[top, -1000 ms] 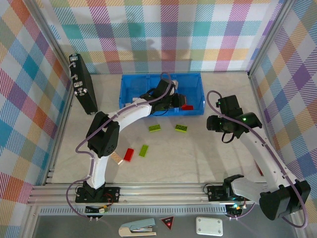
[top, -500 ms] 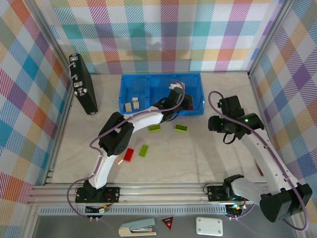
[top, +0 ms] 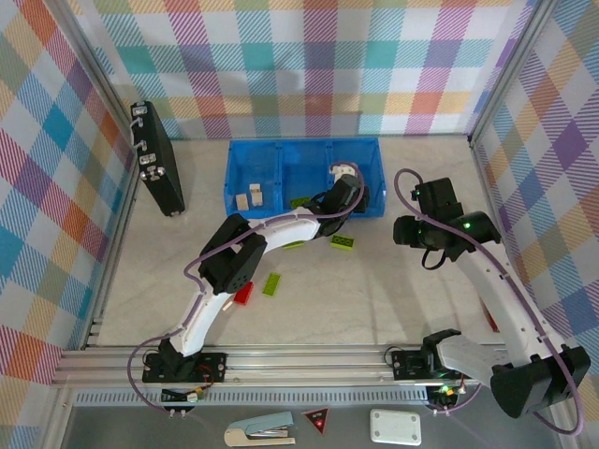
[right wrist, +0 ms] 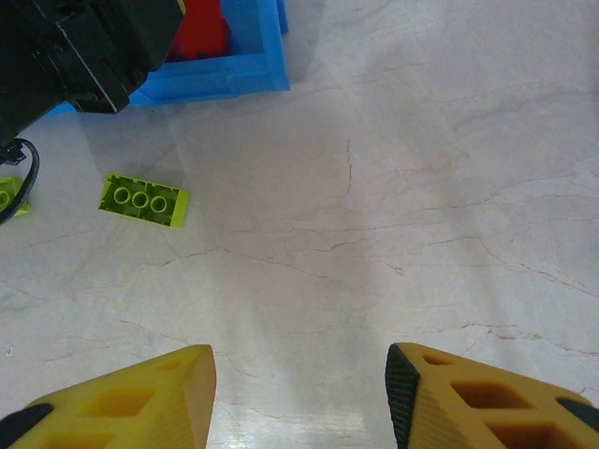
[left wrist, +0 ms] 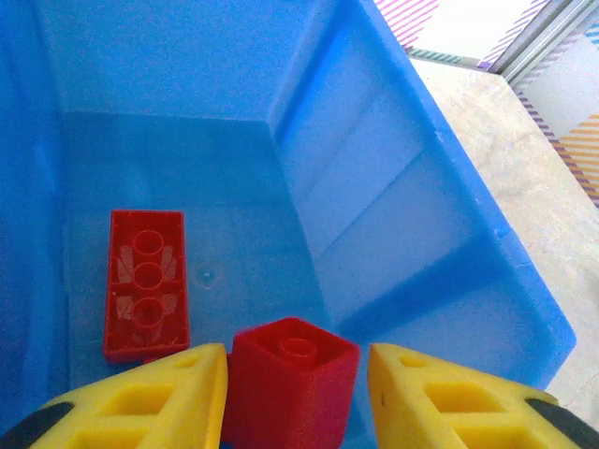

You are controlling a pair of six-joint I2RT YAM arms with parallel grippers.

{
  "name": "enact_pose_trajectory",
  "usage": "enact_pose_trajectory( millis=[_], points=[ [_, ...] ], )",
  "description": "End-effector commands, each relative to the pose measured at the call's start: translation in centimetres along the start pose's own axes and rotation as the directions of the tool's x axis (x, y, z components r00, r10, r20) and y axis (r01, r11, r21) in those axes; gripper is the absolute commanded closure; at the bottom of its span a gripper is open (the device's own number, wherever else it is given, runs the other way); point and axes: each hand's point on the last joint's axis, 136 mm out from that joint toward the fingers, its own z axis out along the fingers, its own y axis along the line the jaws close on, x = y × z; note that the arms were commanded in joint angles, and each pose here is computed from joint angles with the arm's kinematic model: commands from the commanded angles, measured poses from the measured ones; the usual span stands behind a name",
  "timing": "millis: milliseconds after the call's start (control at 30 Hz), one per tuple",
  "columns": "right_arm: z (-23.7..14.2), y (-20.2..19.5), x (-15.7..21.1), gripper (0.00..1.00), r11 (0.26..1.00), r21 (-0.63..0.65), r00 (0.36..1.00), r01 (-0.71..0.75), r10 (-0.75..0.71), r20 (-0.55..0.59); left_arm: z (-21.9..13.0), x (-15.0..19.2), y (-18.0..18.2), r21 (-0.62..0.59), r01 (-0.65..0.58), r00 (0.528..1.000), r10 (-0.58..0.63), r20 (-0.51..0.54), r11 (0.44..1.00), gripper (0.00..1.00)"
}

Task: Sort the legos into containers by color
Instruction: Place the lego in the container, then pick up the lego from the center of the table.

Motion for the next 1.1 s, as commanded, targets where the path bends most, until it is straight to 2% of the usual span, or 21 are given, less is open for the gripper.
enact_pose_trajectory(
  millis=[0, 133, 267, 533, 733, 900, 1067],
  points=[
    [-0.9, 0.4, -0.4, 0.47, 1.0, -0.018, 1.0, 0.011, -0.011, 0.014, -0.6, -2.1, -1.8, 0.031, -0.015, 0.998, 0.013, 0.054, 0.999, 0.55],
    [-0.5, 0.8, -0.3, 0.43, 0.999, -0.041, 1.0, 0.011, -0.011, 0.012, -1.9, -3.4, -2.7, 0.065, -0.039, 0.997, 0.035, 0.062, 0.997, 0.54],
    [0.1, 1.6, -0.3, 0.32, 0.997, -0.081, 1.0, 0.005, -0.004, 0.012, -3.7, -4.3, -3.3, 0.093, -0.073, 0.996, 0.068, 0.058, 0.993, 0.54],
    [1.8, 2.5, -0.2, 0.0, 0.993, -0.121, 1.0, -0.011, 0.01, -0.012, -8.0, -5.4, -3.0, 0.112, -0.149, 0.988, 0.145, 0.044, 0.982, 0.53],
    [2.6, 3.0, -0.3, 0.01, 0.988, -0.149, 0.999, -0.032, 0.034, 0.014, -11.5, -5.8, -1.1, 0.061, -0.242, 0.97, 0.24, 0.035, 0.968, 0.51],
    [3.8, 4.1, 0.1, 0.01, 0.98, -0.199, 0.999, -0.027, 0.023, -0.023, -14.3, -6.1, 0.8, -0.001, -0.321, 0.947, 0.321, 0.017, 0.947, 0.45],
    [5.2, 4.2, 0.3, 0.01, 0.979, -0.185, 0.995, -0.081, 0.07, -0.065, -17.1, -5.9, 3.4, -0.078, -0.393, 0.919, 0.392, -0.036, 0.916, 0.38]
  ],
)
